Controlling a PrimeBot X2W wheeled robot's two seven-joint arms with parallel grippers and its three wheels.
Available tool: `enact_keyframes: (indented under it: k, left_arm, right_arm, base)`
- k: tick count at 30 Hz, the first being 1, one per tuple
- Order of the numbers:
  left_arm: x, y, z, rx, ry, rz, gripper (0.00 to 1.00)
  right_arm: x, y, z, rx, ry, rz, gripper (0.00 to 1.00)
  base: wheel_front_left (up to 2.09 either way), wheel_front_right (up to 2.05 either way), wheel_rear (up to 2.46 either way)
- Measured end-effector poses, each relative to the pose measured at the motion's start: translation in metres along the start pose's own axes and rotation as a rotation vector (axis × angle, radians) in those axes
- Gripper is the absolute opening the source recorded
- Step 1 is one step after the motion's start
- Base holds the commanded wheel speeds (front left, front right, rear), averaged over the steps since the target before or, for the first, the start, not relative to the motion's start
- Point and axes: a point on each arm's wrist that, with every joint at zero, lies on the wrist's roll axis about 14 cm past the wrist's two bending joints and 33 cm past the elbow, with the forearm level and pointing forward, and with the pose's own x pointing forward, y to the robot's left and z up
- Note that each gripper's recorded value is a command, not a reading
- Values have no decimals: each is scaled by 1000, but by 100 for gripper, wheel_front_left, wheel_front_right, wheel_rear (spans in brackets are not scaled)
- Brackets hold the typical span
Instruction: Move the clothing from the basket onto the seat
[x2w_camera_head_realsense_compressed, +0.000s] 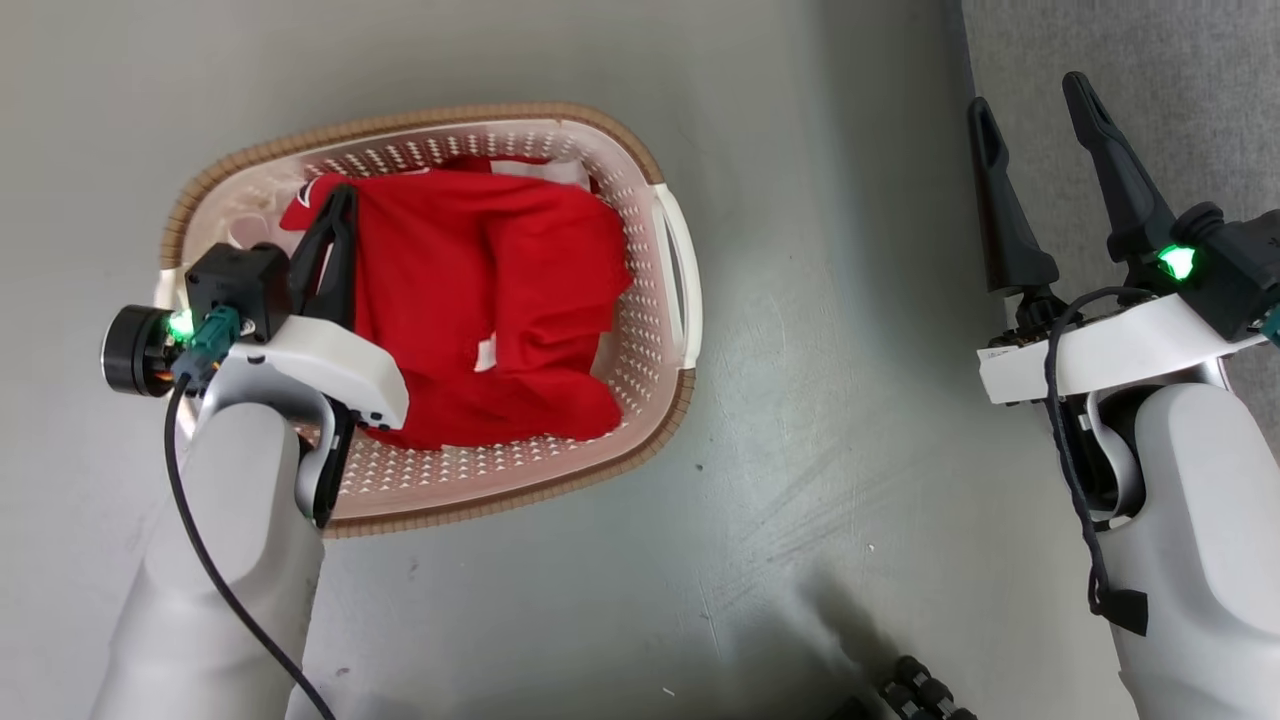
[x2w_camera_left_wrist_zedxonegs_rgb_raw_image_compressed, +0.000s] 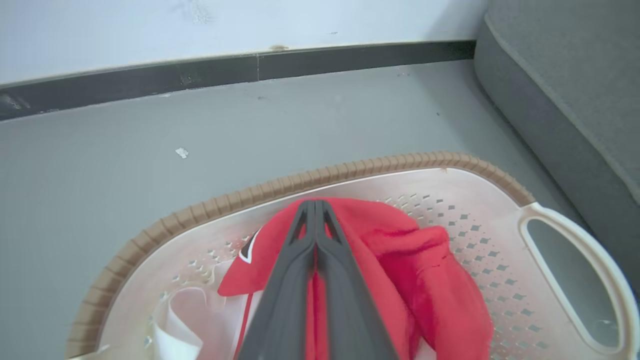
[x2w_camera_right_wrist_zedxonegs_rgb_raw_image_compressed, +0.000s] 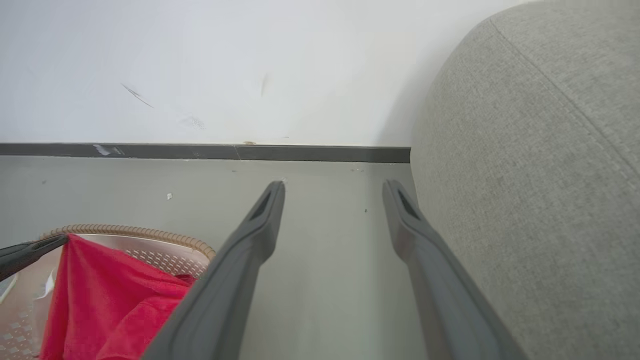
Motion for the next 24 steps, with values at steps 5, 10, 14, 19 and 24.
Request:
enact_keyframes:
  k: [5,10,14,19,24]
  left_arm:
    - [-20,8,20,-27,-57,33,0]
    - [-41,12,44,-41,-120,50,0]
    - [-59,14,60,-48,-162,65,0]
    - [-86,14,80,-90,-219,76,0]
    - [-111,7,103,-111,-281,68,0]
  right_arm:
    - [1,2,15,3,-34,3,100]
    - [-1,2,29,8,-62,1,100]
    - [-7,-1,36,-6,-68,-1,100]
    - [-17,3,45,-2,-75,10,100]
    - [-26,6,57,-7,-92,22,100]
  base:
    - [0,0,0]
    - [0,0,0]
    - [0,0,0]
    - [0,0,0]
    - [0,0,0]
